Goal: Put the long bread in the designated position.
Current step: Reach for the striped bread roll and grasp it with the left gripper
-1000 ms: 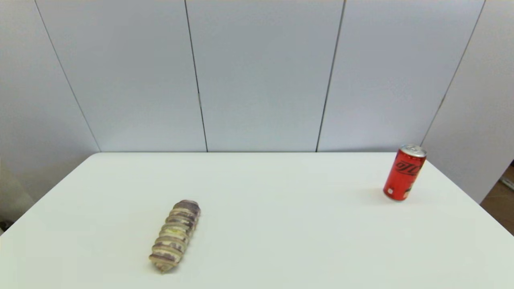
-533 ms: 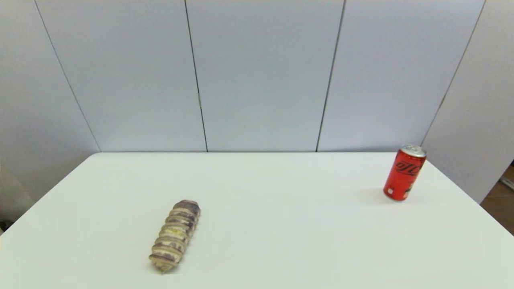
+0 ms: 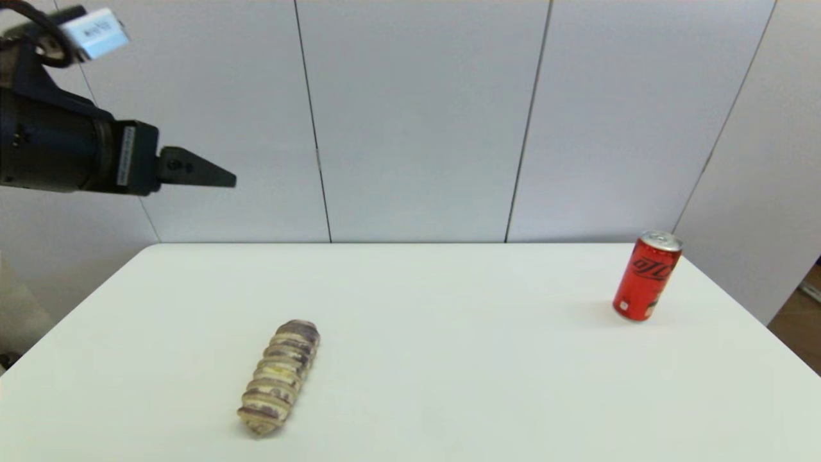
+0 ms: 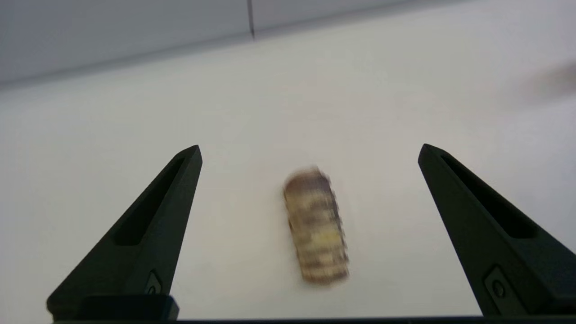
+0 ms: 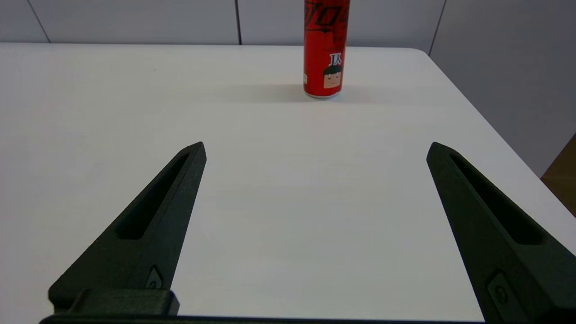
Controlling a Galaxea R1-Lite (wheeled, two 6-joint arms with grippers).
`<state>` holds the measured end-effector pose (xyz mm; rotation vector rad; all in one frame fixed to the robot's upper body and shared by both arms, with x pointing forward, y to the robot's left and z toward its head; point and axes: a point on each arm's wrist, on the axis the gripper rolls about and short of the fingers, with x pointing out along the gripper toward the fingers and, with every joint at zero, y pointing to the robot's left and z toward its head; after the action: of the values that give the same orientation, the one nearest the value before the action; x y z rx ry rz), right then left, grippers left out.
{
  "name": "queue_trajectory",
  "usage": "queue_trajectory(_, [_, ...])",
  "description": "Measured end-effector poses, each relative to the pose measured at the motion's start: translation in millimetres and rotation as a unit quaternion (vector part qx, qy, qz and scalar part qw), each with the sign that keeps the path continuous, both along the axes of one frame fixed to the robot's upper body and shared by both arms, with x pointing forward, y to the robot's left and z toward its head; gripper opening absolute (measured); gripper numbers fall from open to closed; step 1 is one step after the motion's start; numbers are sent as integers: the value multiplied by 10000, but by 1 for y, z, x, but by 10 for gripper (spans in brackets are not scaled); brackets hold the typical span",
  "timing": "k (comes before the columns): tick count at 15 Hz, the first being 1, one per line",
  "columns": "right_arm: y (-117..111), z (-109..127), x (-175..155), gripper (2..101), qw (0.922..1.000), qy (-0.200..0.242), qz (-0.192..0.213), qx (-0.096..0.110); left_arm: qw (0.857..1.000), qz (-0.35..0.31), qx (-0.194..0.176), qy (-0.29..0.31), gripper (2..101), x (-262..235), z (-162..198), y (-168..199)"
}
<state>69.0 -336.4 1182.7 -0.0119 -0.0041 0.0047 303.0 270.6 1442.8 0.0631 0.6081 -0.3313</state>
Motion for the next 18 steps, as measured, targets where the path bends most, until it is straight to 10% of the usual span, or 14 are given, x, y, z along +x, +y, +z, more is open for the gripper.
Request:
queue_trajectory(8, [0,0,0,973,10000,0,2,-2,9631,-255,739,2575,978,41,-63,-43])
queue_trajectory(18, [0,0,0,973,10000,-4,4,-2,9351,10,1058,3383,978,78,-156,-77])
